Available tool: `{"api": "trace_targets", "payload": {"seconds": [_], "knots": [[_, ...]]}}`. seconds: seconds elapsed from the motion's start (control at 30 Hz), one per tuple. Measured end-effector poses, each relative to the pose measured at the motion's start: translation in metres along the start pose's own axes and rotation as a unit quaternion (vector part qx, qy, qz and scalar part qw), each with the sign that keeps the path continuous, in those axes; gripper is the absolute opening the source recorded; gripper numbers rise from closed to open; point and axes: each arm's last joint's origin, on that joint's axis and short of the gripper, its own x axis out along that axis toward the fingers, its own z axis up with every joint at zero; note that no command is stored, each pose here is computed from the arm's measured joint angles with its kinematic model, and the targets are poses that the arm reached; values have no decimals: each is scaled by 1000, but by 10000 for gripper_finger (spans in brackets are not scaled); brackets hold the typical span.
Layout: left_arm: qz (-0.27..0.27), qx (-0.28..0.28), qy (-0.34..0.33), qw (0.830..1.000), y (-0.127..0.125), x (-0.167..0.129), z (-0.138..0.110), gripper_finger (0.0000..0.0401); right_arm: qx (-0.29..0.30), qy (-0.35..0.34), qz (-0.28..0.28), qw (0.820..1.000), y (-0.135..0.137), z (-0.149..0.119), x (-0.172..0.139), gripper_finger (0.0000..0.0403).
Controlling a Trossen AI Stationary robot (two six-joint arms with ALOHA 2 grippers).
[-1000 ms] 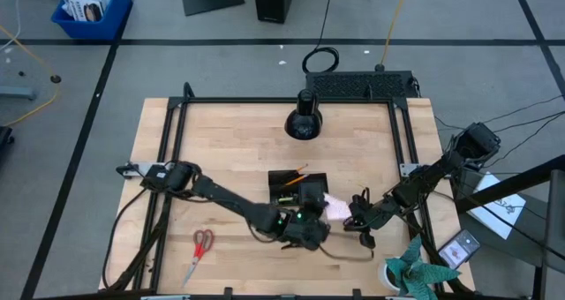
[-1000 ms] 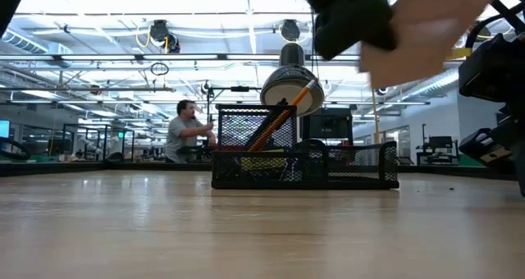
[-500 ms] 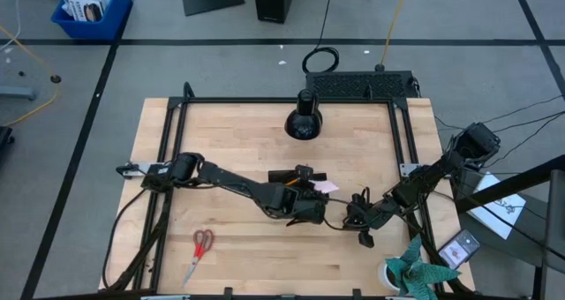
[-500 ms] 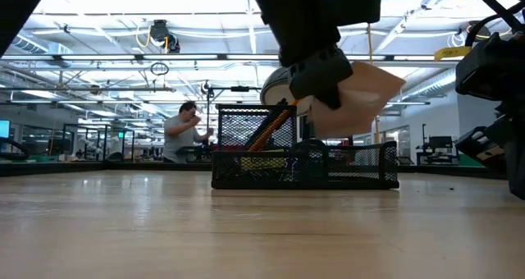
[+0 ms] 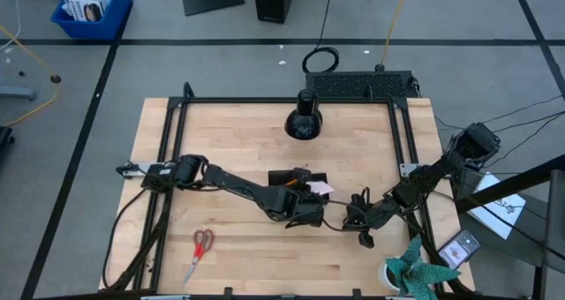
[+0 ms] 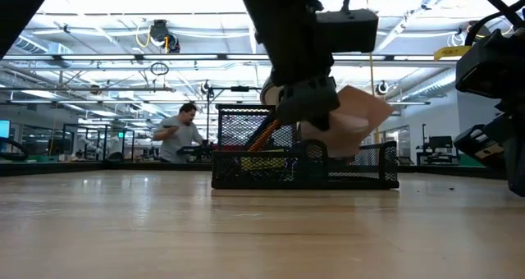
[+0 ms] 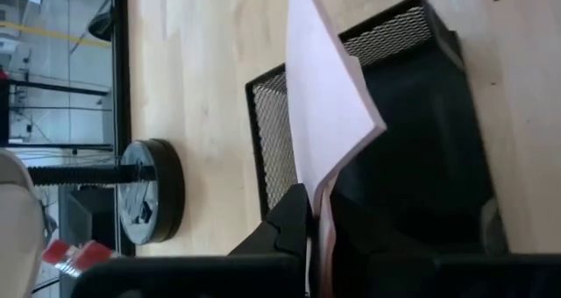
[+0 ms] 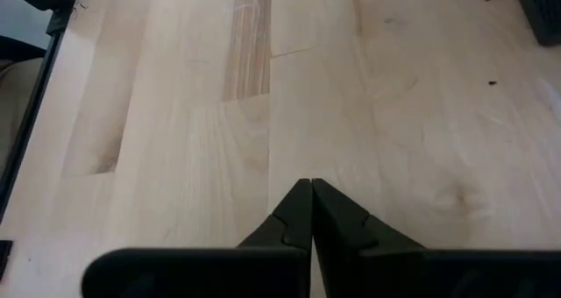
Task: Pick and place office supplies into organizer
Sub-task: Put the pink sticky note into the black desk organizer
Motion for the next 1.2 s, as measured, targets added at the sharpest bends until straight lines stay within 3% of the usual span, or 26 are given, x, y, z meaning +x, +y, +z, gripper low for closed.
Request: {"api": "trace_targets", "payload": {"seconds": [0.33, 0.57, 0.8, 1.2], "knots": [[-6, 4, 21, 1000, -6, 10, -11, 7, 0, 0, 0, 1000, 0, 0, 0, 0], [-44, -1, 13, 999, -9, 9, -9, 80, 0, -1, 1, 1000, 0, 0, 0, 0], [-48, -7, 10, 999, -12, 7, -9, 150, 2, -1, 1, 1000, 0, 0, 0, 0], [-44, -4, 6, 999, -14, 1, -7, 188, 2, -1, 2, 1000, 0, 0, 0, 0]]}}
